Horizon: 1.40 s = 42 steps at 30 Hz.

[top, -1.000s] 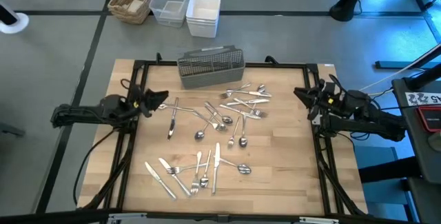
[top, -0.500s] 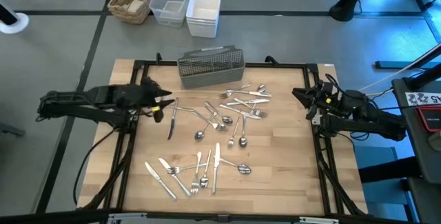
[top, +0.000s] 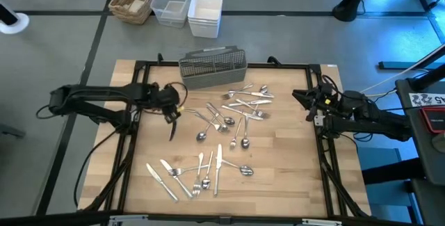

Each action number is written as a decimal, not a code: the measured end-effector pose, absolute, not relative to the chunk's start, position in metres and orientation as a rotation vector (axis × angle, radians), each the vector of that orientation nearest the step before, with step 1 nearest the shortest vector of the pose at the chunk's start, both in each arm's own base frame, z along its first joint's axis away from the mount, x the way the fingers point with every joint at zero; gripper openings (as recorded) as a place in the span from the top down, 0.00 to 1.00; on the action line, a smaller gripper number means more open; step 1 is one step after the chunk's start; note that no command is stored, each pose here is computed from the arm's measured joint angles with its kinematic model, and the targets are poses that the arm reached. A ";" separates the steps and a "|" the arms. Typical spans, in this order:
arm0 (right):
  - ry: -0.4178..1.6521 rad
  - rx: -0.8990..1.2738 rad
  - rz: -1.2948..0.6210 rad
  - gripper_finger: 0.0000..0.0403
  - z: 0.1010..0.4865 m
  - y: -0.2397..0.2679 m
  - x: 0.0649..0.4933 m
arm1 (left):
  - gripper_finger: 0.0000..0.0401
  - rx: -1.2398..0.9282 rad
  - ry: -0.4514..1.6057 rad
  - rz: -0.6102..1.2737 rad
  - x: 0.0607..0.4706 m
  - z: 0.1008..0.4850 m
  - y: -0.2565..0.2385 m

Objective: Sort silverware
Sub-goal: Put the silver spoon into the silverware rack

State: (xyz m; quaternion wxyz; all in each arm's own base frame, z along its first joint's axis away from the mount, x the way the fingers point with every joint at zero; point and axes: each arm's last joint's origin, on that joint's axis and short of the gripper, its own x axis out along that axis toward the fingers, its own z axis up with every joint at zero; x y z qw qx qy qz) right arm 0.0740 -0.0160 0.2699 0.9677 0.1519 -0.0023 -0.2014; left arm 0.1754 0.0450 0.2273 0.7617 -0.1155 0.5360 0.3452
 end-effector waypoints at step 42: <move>0.012 0.395 -0.419 0.81 0.266 -0.016 0.074 | 0.60 -1.816 0.157 1.676 0.173 0.158 0.068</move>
